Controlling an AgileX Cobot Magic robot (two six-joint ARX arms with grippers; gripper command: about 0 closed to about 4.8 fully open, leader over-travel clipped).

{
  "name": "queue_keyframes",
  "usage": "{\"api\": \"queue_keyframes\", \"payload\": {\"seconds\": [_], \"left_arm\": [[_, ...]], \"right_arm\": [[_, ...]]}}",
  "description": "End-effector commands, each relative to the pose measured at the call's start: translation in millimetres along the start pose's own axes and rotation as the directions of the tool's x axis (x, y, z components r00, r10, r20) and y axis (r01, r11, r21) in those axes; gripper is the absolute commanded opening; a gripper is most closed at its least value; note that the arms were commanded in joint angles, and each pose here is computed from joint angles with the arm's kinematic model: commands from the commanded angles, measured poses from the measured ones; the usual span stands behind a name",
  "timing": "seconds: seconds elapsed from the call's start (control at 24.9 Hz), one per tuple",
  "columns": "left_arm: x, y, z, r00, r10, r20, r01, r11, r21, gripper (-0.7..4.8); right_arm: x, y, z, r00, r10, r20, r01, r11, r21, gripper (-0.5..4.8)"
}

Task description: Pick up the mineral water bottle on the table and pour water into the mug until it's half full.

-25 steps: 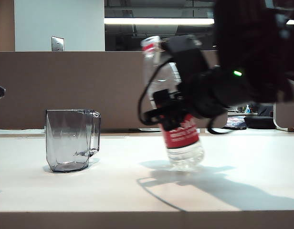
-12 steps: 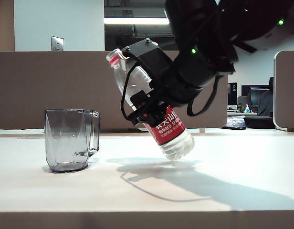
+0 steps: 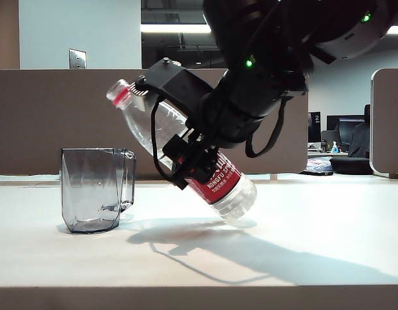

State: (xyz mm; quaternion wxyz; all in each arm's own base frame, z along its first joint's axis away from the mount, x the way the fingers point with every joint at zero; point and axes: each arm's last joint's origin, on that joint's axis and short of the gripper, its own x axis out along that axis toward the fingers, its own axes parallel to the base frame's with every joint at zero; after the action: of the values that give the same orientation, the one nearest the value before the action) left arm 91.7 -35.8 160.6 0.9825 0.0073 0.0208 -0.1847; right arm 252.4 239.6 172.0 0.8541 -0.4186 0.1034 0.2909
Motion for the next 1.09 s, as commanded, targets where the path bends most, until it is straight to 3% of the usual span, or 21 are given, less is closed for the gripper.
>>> {"api": "queue_keyframes", "payload": {"seconds": [0.04,0.36,0.6,1.09], "left_arm": [[-1.0,0.0,3.1,1.000,-0.001,0.026,0.001,1.000,0.000,-0.05],[-1.2,0.0,3.1,1.000,-0.002,0.028,0.002,1.000,0.000,-0.05],[-1.2,0.0,3.1,1.000,-0.002,0.028,0.002,1.000,0.000,-0.05],[-1.2,0.0,3.1,1.000,-0.001,0.028,0.001,1.000,0.000,-0.05]], "right_arm": [[-2.6,-6.8,8.2,0.996,-0.087,0.010,0.087,0.996,-0.027,2.47],[1.8,-18.6,24.7,0.991,-0.132,-0.024,0.130,0.988,-0.087,2.53],[7.7,-20.0,29.1,0.991,-0.116,-0.067,0.104,0.982,-0.155,2.53],[7.5,-20.2,27.6,0.985,-0.140,-0.098,0.097,0.930,-0.353,2.52]]}}
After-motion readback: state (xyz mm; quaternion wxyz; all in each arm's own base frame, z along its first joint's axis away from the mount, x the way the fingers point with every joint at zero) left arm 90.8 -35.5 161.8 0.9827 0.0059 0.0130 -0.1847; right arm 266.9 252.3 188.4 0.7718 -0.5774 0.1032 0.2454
